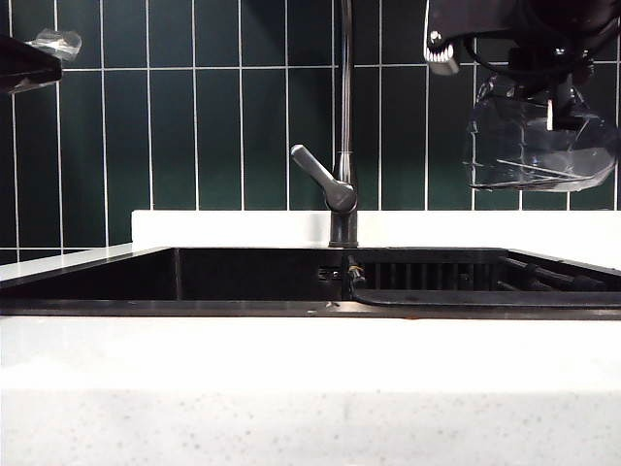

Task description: Pick up the mug next to the sink, go to the faucet to get some water, pour the water into the sink, and finally put the mug back to its place.

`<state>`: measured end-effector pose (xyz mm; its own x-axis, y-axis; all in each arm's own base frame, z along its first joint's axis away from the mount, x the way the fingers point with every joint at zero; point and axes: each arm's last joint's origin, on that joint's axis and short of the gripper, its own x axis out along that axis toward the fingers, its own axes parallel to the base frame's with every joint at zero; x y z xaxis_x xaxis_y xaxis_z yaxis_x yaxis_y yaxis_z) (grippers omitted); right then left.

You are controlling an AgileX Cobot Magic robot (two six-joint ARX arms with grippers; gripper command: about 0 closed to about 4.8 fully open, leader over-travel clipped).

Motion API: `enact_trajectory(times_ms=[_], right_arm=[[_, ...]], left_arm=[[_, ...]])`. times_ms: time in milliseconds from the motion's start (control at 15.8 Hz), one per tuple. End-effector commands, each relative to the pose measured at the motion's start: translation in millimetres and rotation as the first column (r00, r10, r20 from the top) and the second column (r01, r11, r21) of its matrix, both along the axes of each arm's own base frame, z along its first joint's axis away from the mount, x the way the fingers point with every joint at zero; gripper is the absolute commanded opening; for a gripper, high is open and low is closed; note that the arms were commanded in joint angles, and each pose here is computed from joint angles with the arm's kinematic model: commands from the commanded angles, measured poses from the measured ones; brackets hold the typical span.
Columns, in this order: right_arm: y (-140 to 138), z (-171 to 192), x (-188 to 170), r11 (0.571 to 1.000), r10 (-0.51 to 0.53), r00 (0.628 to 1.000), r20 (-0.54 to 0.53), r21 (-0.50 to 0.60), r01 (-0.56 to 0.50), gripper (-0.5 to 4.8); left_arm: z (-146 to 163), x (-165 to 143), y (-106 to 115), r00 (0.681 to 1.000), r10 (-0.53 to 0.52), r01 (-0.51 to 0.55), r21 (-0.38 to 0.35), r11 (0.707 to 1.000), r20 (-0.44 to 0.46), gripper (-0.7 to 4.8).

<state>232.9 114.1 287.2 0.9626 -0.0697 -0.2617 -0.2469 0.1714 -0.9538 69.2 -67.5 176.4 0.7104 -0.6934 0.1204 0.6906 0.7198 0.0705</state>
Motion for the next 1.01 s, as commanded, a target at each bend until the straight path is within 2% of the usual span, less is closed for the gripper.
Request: enact_trajectory(times_ms=[63,190,316,443,569,696,759,1012], right_arm=[[-1,7,0,0.942,-0.097,0.994,0.043,0.325,0.078,-0.07],[-11,5,5,0.813,-0.147,0.989,0.007,0.57,0.117,-0.07],[-22,5,11,0.674,-0.105,0.994,-0.038,0.732,0.099,-0.07],[-42,4,19,0.507,-0.11,0.992,-0.056,0.855,0.105,-0.07],[-66,-2,24,0.374,-0.117,0.991,-0.062,0.922,0.102,-0.07],[-98,-17,21,0.225,-0.11,0.994,-0.02,0.973,0.045,-0.07],[-110,-24,19,0.186,-0.117,0.993,0.005,0.982,0.017,-0.07],[-138,-47,9,0.171,-0.214,0.975,0.053,0.985,-0.016,-0.07]], left_arm=[[0,-1,-1,1.0,-0.026,0.026,0.006,1.0,-0.009,-0.05],[-2,0,-1,0.999,-0.026,0.026,0.012,1.0,-0.023,-0.05],[0,-1,-1,0.999,-0.027,0.027,-0.008,1.0,-0.016,-0.05],[0,-1,-1,1.0,-0.027,0.027,-0.009,1.0,-0.016,-0.05],[0,-1,-1,0.999,-0.028,0.027,-0.011,1.0,-0.022,-0.05],[0,-1,-1,0.999,-0.027,0.027,-0.011,1.0,-0.023,-0.05],[0,-1,-1,0.999,-0.028,0.028,-0.011,1.0,-0.023,-0.05],[-1,0,-1,0.999,-0.027,0.027,-0.006,1.0,-0.028,-0.05]])
